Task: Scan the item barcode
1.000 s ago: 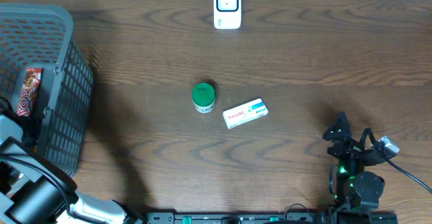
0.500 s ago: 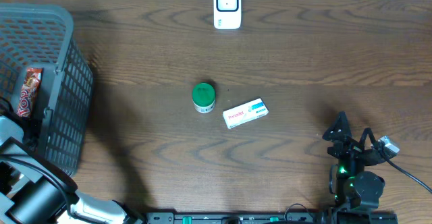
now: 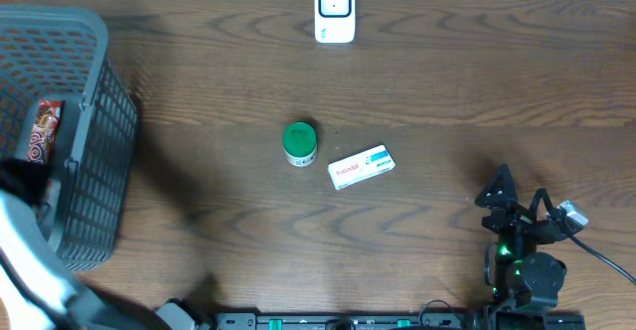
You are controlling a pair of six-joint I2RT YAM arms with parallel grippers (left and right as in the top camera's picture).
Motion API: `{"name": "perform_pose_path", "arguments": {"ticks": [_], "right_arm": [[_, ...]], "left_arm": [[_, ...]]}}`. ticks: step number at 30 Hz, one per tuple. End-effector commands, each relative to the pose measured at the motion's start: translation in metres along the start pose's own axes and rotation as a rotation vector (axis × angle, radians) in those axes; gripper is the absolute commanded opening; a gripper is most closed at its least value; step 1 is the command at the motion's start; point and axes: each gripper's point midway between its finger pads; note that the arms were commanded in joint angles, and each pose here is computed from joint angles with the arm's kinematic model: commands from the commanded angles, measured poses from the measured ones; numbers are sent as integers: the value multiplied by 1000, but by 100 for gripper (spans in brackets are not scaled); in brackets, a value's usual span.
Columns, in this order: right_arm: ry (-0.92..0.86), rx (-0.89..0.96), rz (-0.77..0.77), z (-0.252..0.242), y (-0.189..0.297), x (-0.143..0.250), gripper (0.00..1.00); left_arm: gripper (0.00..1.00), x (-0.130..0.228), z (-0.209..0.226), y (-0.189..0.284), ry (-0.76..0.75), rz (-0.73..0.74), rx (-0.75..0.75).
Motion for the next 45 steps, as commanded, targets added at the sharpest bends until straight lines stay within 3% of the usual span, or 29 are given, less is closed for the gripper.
{"name": "perform_pose_path", "arguments": {"ticks": [1,5,9,12,24,31,36,41,45], "right_arm": [[8,10,-8,-3,0,-2,99],[8,10,-8,-3,0,-2,99],[8,9,-7,-2,0,-2,99],[8,8,-6,-2,0,-1,99],[8,7,-6,-2,0,-1,99],[8,8,-6,-2,0,-1,99],[8,8,-6,-2,0,-1,99],[8,8,-6,-2,0,-1,99],[8,8,-6,-2,0,-1,99]], "left_arm": [[69,-41,-39,109,44,-283,255],[69,-37,-73,208,30,-476,546],[69,12,-128,255,-78,-361,870],[69,47,-159,267,-195,-259,993],[69,251,-246,297,-1185,0,1345],[69,376,-260,255,-1714,130,1284],[70,443,-246,214,-1976,284,1206],[69,493,-229,169,-2125,460,1111],[69,512,-214,135,-2195,578,1031]]}}
Point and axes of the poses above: each gripper's point midway between its finger pads, its own y axis back along the fingers, its own z axis along the line the jaws close on, x = y × z, and after that the axes turned 14 degrees about -y, right-handed
